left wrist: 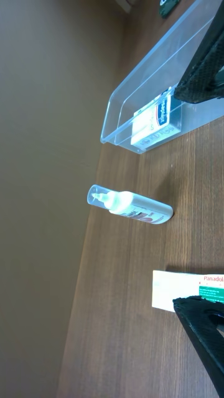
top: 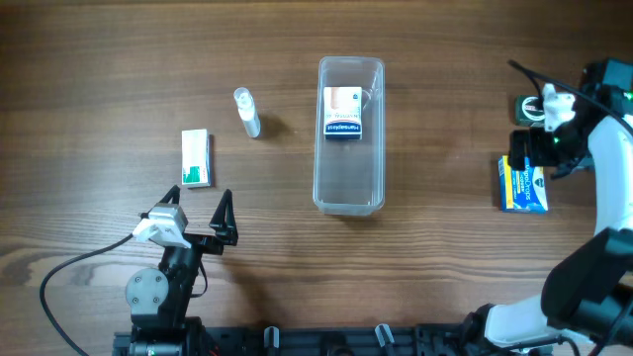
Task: Pack container
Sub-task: 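Move the right gripper to the blue-yellow VapoDrops box and grasp it, then carry the VapoDrops box over the container's far end, then lower the VapoDrops box into the container and release it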
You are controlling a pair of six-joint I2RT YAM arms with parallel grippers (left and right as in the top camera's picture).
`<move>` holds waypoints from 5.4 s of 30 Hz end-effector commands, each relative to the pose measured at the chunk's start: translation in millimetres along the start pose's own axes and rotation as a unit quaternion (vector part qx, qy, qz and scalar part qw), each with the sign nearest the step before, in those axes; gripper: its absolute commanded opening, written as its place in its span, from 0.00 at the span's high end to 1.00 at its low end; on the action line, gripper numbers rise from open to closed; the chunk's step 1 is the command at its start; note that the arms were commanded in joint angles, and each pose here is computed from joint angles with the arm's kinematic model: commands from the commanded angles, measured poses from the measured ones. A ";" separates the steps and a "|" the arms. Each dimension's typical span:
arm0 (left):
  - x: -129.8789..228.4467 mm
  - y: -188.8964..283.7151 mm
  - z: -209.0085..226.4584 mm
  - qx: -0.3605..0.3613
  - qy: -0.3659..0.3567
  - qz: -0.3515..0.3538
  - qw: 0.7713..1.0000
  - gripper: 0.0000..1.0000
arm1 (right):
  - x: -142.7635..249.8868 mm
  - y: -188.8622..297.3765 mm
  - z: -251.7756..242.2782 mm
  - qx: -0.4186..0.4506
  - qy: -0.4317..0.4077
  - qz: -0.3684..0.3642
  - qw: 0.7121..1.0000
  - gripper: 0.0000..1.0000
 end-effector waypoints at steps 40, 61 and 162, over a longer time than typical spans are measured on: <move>1.6 0.3 2.0 -0.008 -0.007 0.001 1.000 0.00 | 16.9 -111.4 -19.1 -0.003 -0.064 0.066 0.996 0.09; 1.6 0.3 2.0 -0.008 -0.007 0.001 1.000 0.00 | 5.1 -111.0 -9.9 -0.016 -0.118 0.037 0.992 0.21; 1.6 0.3 2.0 -0.008 -0.007 0.001 1.000 0.00 | -32.4 -22.1 360.4 -0.141 -0.001 -0.109 0.984 0.28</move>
Point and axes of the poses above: each gripper's point midway between its finger pads, its own y axis back along the fingers, its own z axis along the line the jaws close on, x = y × z, the point moved 8 cm from there along y, back along the fingers, and after that the axes turned 15 degrees about -y, right-handed, at the moved point
